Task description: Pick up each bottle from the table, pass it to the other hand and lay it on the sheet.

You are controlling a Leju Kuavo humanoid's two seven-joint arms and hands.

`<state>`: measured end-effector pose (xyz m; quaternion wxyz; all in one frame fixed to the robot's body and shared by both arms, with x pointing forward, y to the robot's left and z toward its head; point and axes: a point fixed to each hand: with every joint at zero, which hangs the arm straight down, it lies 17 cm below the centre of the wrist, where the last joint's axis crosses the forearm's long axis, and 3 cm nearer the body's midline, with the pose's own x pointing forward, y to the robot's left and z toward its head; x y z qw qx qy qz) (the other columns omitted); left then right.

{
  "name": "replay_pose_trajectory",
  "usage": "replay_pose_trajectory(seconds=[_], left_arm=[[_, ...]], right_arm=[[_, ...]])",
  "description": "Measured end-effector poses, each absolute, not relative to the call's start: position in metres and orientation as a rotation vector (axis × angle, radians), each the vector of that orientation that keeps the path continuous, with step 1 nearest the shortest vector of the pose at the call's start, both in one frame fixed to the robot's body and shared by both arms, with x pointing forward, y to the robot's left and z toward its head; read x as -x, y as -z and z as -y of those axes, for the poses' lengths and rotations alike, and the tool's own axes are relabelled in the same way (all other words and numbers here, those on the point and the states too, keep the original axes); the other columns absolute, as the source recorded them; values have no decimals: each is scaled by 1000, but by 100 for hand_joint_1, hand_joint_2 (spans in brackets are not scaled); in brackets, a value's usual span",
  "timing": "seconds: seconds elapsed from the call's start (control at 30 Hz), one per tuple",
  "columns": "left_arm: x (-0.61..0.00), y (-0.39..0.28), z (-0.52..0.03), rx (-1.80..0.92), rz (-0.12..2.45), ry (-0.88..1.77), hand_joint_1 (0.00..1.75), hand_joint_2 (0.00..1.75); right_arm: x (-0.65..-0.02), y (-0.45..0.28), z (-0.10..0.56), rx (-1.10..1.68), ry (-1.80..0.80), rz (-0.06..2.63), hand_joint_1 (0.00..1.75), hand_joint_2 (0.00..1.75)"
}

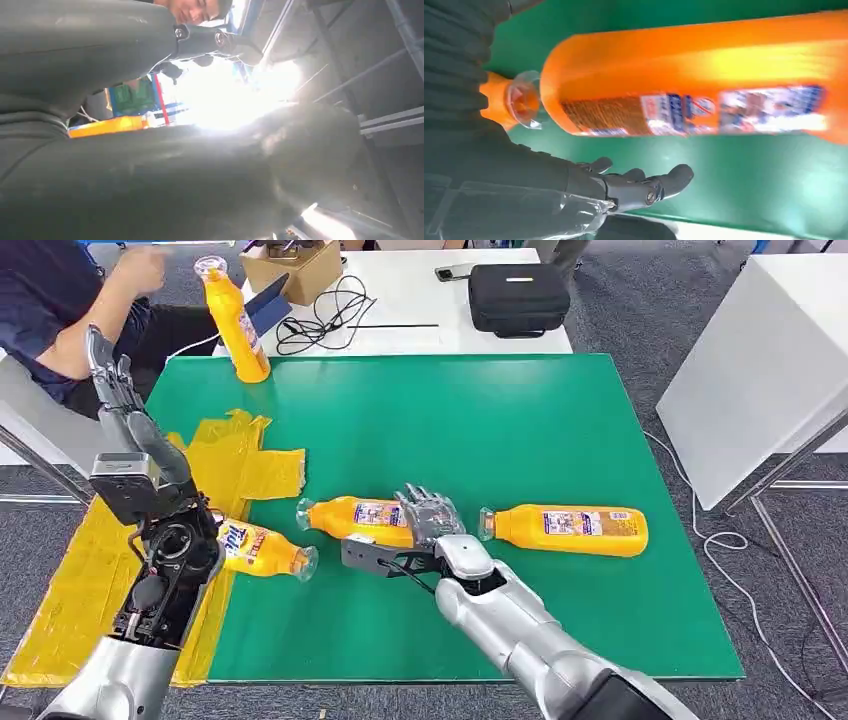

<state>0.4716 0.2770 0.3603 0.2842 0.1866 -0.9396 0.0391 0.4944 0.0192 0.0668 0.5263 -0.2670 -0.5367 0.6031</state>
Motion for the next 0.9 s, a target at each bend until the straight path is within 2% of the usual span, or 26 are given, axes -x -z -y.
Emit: replay_pose_trajectory(seconds=[0.33,0.9], left_arm=[[-479,-356,-271,-480,2495,-110,0,0],[-481,-358,-263,-441,2494,-128,0,0]], right_arm=[[-504,-50,11,763,-1487,1179,0,175],[-499,-27,22,755,-1551,1070,0,175]])
